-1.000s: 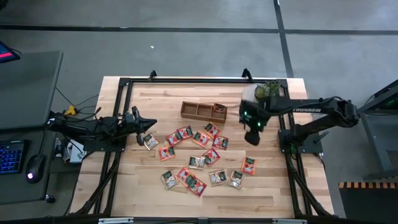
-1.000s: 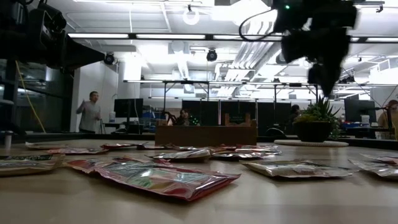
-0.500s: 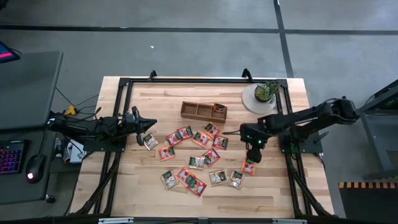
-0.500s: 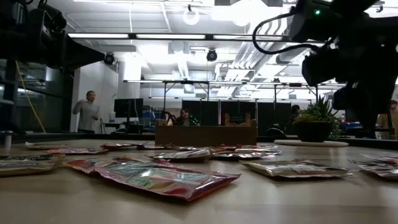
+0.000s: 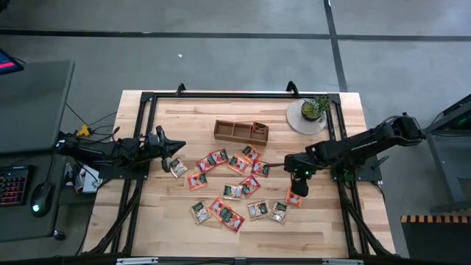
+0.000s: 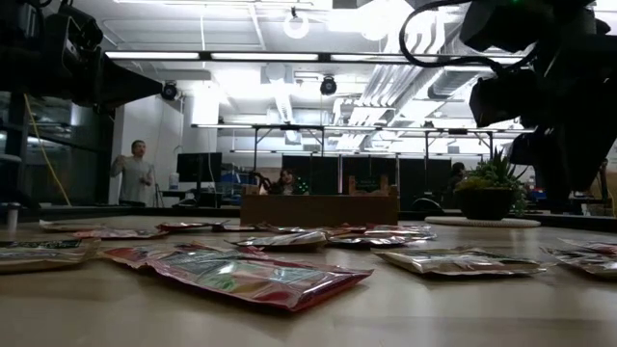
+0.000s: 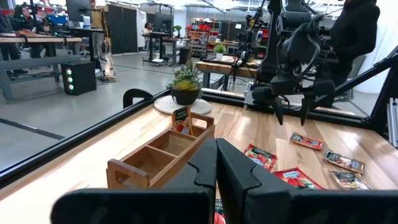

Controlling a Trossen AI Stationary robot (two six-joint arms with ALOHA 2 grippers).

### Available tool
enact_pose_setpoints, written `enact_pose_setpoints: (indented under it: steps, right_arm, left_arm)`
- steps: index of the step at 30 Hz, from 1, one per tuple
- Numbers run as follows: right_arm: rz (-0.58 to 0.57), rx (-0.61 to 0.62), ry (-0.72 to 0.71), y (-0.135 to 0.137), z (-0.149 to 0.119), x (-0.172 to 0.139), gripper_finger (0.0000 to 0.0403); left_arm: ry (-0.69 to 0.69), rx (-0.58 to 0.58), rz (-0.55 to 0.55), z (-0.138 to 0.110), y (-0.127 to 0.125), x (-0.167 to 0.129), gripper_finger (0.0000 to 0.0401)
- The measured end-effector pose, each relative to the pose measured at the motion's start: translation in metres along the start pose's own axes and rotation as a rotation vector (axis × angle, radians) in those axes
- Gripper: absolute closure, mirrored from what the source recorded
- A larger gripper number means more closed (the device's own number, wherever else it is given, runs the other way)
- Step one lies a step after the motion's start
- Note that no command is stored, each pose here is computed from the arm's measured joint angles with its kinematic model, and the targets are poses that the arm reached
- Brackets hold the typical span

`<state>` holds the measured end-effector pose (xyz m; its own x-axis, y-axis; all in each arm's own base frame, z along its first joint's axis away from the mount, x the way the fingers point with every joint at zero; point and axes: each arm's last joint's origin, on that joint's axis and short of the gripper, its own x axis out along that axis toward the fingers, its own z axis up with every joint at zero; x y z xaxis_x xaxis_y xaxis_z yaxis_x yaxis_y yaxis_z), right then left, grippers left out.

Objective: Pick & Place Tea
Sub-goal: Put the orange tea bag into the right section of the wooden organizer

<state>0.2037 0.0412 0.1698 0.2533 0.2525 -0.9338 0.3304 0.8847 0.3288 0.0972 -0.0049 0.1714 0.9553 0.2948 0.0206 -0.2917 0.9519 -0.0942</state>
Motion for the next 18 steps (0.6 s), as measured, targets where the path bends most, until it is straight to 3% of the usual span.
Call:
enact_pose_setpoints:
  steps: [18]
  right_arm:
    - [-0.029, 0.031, 0.002, 0.012, -0.014, 0.009, 0.0164]
  left_arm:
    - [0.0, 0.0, 0.0, 0.0, 0.0, 0.0, 0.0401]
